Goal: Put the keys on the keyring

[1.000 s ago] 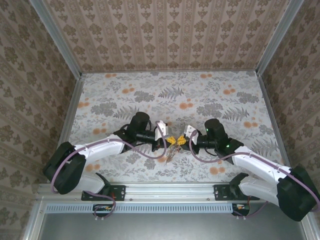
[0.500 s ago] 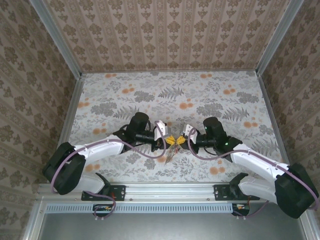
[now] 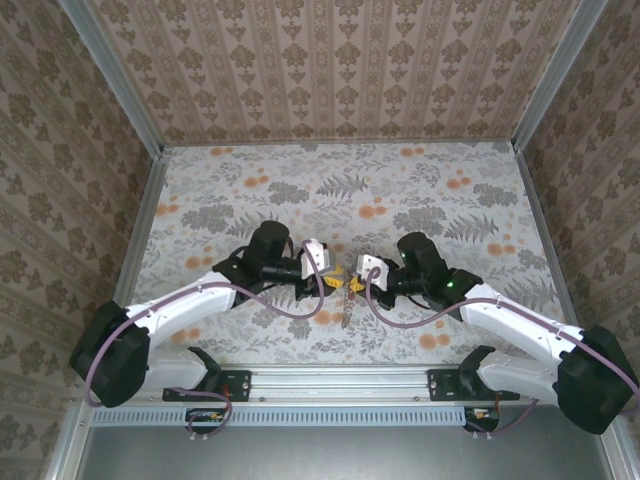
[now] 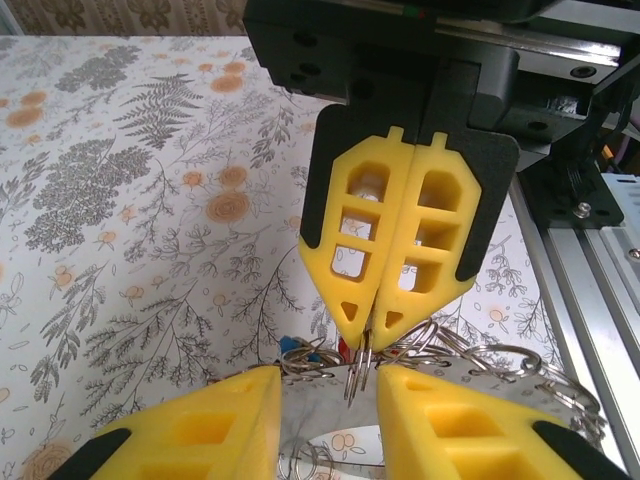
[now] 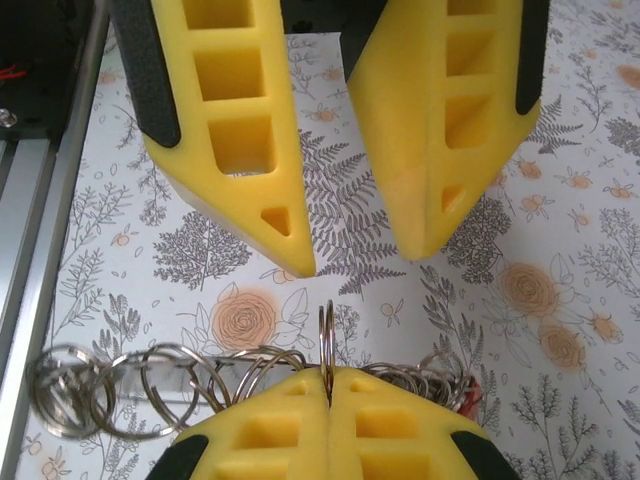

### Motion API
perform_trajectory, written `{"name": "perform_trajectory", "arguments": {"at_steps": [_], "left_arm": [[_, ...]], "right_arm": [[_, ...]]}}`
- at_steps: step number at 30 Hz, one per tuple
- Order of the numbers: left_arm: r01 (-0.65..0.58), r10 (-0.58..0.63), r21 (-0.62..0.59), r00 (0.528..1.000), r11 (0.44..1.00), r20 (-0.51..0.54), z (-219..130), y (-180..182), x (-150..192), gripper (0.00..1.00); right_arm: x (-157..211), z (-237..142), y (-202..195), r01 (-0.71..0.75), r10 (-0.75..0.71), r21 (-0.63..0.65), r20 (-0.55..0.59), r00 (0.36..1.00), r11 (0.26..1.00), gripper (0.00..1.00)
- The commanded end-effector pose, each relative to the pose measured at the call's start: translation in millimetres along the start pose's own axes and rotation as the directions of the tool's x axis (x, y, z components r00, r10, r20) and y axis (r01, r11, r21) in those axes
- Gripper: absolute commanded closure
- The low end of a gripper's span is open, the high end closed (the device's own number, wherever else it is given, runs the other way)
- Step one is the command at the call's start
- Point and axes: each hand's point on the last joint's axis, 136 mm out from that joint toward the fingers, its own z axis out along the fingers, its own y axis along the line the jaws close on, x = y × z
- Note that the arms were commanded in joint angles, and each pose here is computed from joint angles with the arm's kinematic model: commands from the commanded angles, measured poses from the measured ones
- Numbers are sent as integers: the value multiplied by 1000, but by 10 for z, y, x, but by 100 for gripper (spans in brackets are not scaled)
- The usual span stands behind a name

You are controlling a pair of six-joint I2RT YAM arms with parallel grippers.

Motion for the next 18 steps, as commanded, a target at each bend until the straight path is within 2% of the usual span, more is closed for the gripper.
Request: {"name": "perform_trajectory", "arguments": {"at_steps": [1,18], "left_arm": [[-25,25,27,1000,999,-15,2,0,-57,68],[-16,22,111,998,994,-53,64,-63,-35,67]], "right_arm": [[-93,-46,-4,43,-43,7,4,999,999,100],[-139,-22,7,39,-39,0,24,999,999,100]]}}
